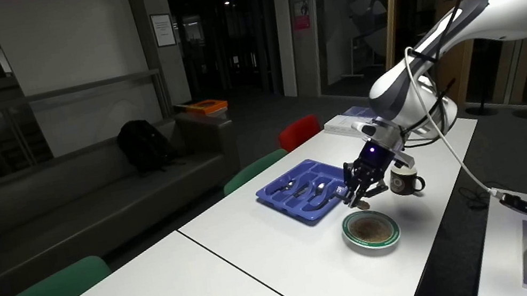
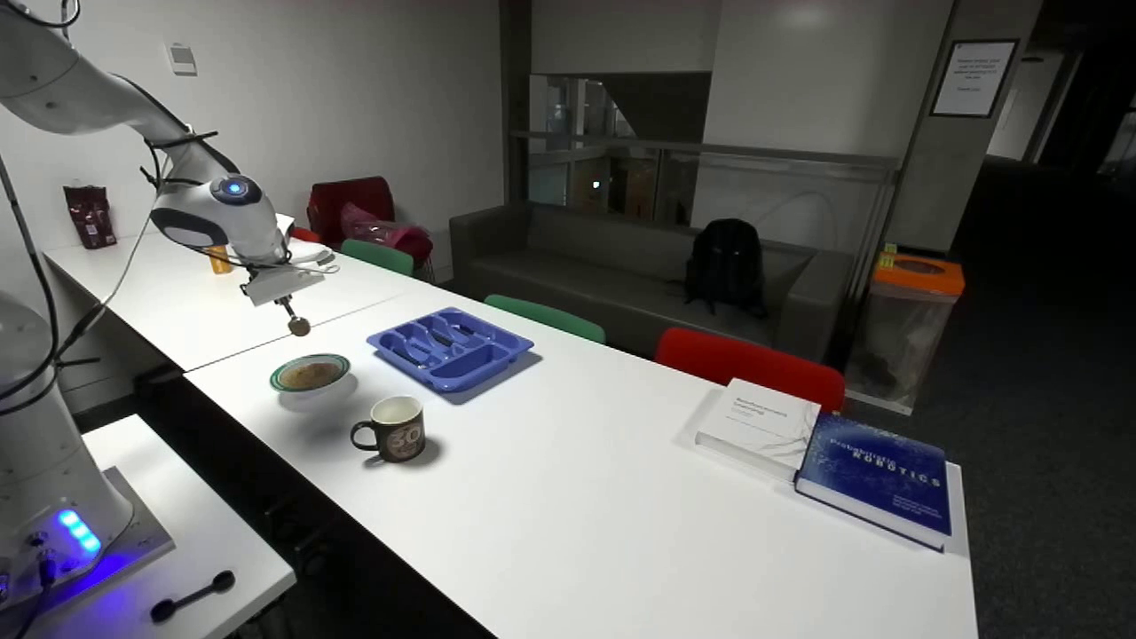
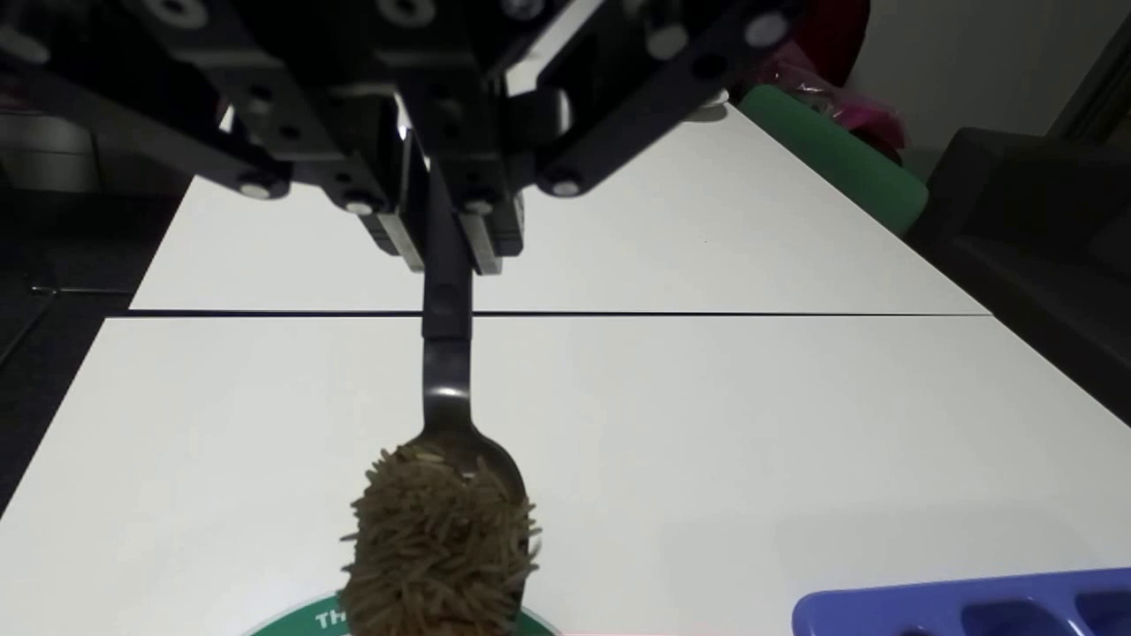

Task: Pick up a silver spoon from the blue tray, use the spoon to scoop up some contents from the bowl, place the contents back in the bowl, put the silver spoon back on the blue tray

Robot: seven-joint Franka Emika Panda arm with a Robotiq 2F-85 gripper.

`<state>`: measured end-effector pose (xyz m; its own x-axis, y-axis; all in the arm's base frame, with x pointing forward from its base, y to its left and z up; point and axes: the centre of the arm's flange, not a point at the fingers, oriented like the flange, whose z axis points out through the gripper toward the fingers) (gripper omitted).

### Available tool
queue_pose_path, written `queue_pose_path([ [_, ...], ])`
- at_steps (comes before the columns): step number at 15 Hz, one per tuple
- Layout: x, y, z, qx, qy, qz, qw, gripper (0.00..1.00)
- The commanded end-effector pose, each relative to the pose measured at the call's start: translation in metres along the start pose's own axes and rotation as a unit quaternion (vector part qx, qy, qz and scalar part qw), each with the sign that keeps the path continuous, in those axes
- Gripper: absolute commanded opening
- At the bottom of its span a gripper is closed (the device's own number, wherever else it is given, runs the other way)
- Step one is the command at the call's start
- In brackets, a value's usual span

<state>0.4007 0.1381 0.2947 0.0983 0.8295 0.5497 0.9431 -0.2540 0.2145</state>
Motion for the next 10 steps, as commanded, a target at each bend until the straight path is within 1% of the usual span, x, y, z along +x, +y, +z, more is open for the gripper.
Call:
queue_pose_path([
  [1, -0.0109, -0.0103, -0.0176, -0.007, 0.025, -0.021, 0.9995, 0.03],
  [10, -0.0196, -0.0103, -0.0263, -0.005, 0.049, -0.031, 0.9983, 0.03],
])
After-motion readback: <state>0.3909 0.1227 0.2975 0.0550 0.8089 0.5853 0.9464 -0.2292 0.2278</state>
